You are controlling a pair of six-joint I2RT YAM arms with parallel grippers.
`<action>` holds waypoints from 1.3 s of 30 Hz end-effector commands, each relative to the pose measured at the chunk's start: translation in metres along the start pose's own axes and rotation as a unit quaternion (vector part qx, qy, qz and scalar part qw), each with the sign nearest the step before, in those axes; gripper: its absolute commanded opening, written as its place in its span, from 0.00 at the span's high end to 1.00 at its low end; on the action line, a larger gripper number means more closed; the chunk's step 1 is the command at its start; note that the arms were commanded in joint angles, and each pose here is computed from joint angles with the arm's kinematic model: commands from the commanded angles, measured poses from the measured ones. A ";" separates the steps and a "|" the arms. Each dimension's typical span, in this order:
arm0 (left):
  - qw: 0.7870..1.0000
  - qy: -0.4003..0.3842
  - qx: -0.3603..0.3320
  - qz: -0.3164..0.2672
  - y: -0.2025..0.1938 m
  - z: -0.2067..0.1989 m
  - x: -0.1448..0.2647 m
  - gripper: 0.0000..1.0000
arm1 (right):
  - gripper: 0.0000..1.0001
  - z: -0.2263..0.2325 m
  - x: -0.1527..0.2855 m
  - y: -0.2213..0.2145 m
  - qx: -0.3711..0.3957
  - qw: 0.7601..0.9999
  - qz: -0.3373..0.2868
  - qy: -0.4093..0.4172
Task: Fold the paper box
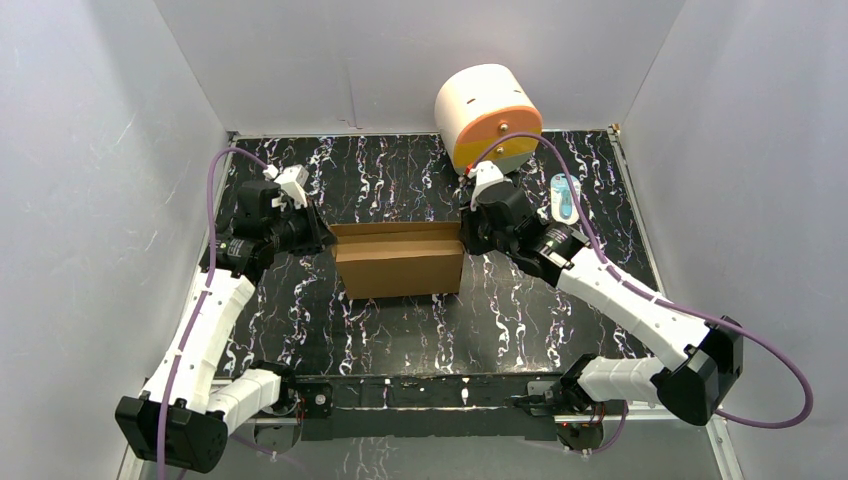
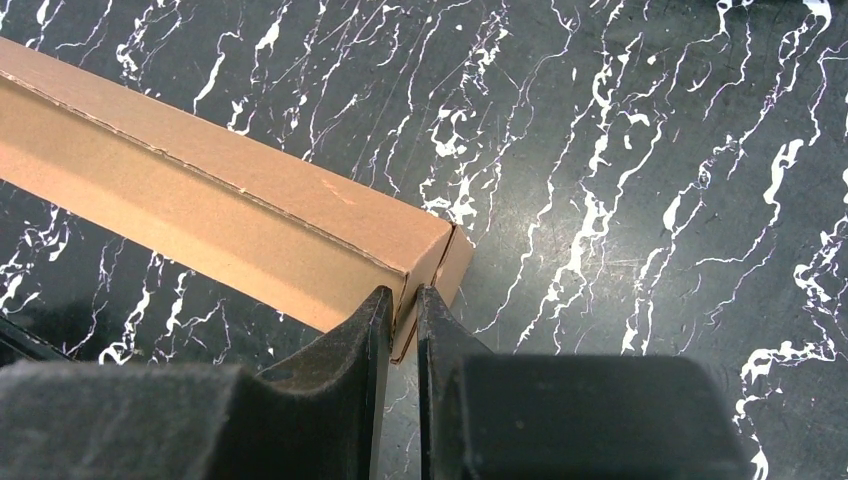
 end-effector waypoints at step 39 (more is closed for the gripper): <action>0.978 -0.015 0.099 -0.181 0.025 -0.009 0.036 0.32 | 0.48 -0.011 0.036 0.057 -0.010 0.985 -0.172 -0.021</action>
Point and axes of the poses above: each gripper's point midway between its finger pads, its own x axis back along the fingers, its own z axis along the line the jaws close on, y = z × x, the point moved 3 cm from there along x, back along the fingers, and after that the axes turned 7 degrees about x, right-handed, at the moved point
